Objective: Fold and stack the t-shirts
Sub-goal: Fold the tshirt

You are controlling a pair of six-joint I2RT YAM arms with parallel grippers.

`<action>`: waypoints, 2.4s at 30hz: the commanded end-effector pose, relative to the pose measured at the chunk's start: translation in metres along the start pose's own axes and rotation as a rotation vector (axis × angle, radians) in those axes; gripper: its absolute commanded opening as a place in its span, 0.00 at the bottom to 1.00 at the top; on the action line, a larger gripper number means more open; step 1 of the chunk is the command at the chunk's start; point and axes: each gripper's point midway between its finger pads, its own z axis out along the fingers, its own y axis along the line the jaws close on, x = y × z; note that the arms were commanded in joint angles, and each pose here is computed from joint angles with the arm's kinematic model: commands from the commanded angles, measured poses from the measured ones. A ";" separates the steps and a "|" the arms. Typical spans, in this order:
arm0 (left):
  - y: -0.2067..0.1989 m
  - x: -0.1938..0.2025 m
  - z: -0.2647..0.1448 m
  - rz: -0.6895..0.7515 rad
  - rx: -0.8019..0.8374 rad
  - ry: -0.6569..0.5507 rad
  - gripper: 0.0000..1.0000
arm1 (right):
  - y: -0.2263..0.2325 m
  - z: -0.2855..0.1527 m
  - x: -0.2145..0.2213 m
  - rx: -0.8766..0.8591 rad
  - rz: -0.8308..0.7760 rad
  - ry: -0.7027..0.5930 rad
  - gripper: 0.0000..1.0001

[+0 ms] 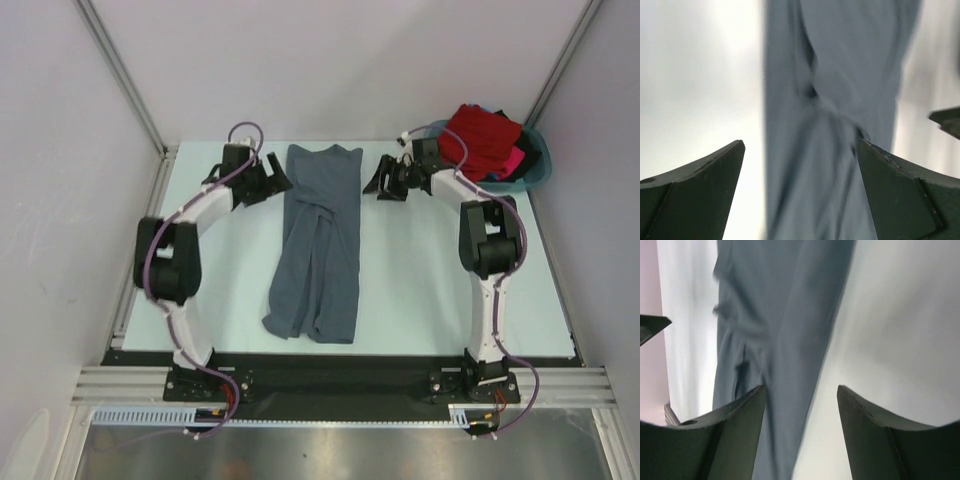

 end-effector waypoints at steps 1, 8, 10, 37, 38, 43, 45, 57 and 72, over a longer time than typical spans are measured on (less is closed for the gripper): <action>-0.050 0.020 -0.054 0.031 0.108 -0.061 1.00 | 0.016 -0.037 0.037 0.035 0.008 0.031 0.63; -0.021 0.155 -0.101 -0.033 0.103 0.094 1.00 | 0.020 -0.084 0.164 0.108 0.064 0.178 0.62; -0.018 0.174 -0.111 -0.060 0.106 0.110 1.00 | 0.032 -0.095 0.185 0.107 0.057 0.193 0.62; 0.052 0.272 -0.166 -0.207 -0.048 0.120 1.00 | 0.089 -0.086 0.349 0.106 0.073 0.354 0.61; 0.050 0.274 -0.165 -0.207 -0.040 0.127 1.00 | 0.090 -0.085 0.349 0.109 0.073 0.351 0.61; 0.041 0.284 -0.163 -0.201 -0.009 0.162 0.88 | 0.085 -0.080 0.362 0.146 0.072 0.385 0.47; 0.038 0.290 -0.165 -0.198 -0.003 0.179 0.77 | 0.085 -0.081 0.365 0.153 0.073 0.395 0.38; 0.021 0.312 -0.192 -0.202 0.044 0.242 0.00 | 0.093 -0.113 0.356 0.238 -0.003 0.341 0.00; 0.005 0.312 -0.210 -0.220 0.104 0.281 0.58 | 0.062 -0.181 0.332 0.480 -0.041 0.199 0.64</action>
